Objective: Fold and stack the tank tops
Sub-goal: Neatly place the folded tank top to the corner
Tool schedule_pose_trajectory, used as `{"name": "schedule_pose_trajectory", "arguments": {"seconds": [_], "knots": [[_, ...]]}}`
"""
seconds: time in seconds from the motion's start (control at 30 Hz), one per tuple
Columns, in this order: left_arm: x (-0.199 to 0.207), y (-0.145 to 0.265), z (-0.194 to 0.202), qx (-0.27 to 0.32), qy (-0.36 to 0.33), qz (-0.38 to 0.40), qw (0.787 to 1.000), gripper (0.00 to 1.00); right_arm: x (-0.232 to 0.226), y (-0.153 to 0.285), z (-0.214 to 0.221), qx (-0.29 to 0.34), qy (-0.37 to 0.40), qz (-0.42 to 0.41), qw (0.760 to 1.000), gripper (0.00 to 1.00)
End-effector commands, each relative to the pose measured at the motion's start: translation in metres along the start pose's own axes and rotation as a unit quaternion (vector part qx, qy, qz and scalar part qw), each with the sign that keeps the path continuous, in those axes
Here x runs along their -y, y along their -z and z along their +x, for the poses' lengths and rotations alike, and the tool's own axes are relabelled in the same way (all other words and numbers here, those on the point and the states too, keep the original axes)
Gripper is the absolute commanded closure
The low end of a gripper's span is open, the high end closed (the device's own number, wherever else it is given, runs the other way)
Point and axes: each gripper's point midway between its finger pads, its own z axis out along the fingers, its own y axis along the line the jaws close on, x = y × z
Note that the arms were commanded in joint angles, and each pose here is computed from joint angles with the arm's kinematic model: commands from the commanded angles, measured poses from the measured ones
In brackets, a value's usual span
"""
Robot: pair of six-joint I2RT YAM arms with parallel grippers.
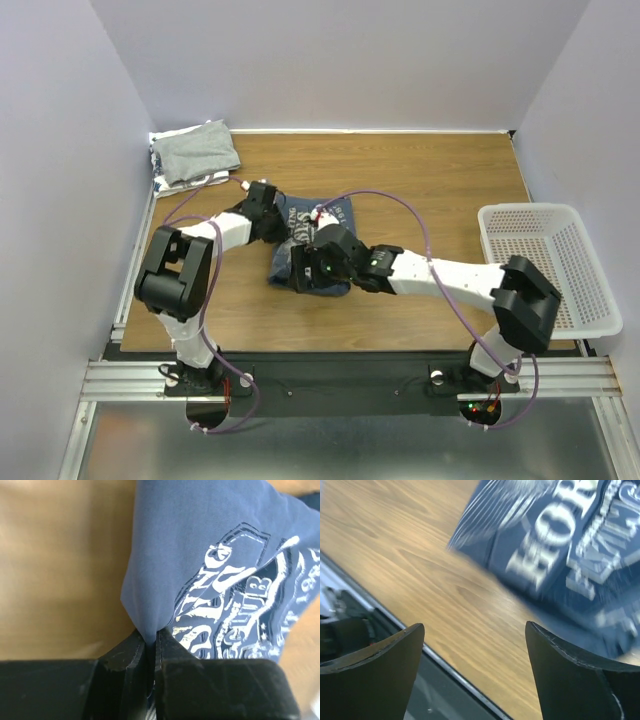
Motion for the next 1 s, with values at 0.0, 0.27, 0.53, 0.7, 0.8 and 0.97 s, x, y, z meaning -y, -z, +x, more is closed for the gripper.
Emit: {"name": "schedule_pose_trajectory", "arguments": {"seconds": [0.0, 0.27, 0.53, 0.7, 0.8, 0.97], "knots": [[-0.019, -0.008, -0.045, 0.038, -0.088, -0.1, 0.99, 1.0, -0.006, 0.038, -0.036, 0.064, 0.016, -0.005, 0.998, 0.11], [-0.013, -0.013, -0.152, 0.112, -0.142, -0.186, 0.966, 1.0, 0.028, 0.068, -0.043, 0.092, 0.028, 0.062, 0.993, 0.09], [-0.004, -0.002, -0.254, 0.19, -0.163, -0.254, 0.934, 1.0, 0.041, 0.081, -0.054, 0.11, 0.039, 0.087, 0.989, 0.08], [-0.006, 0.003, -0.287, 0.212, -0.166, -0.277, 0.923, 1.0, 0.044, 0.076, -0.054, 0.105, 0.043, 0.093, 0.989, 0.08], [-0.008, 0.01, -0.305, 0.228, -0.161, -0.28, 0.918, 1.0, 0.045, 0.073, -0.054, 0.103, 0.045, 0.098, 0.989, 0.08], [-0.002, 0.03, -0.332, 0.268, -0.172, -0.284, 0.904, 1.0, 0.048, 0.067, -0.053, 0.099, 0.049, 0.105, 0.988, 0.08]]}}
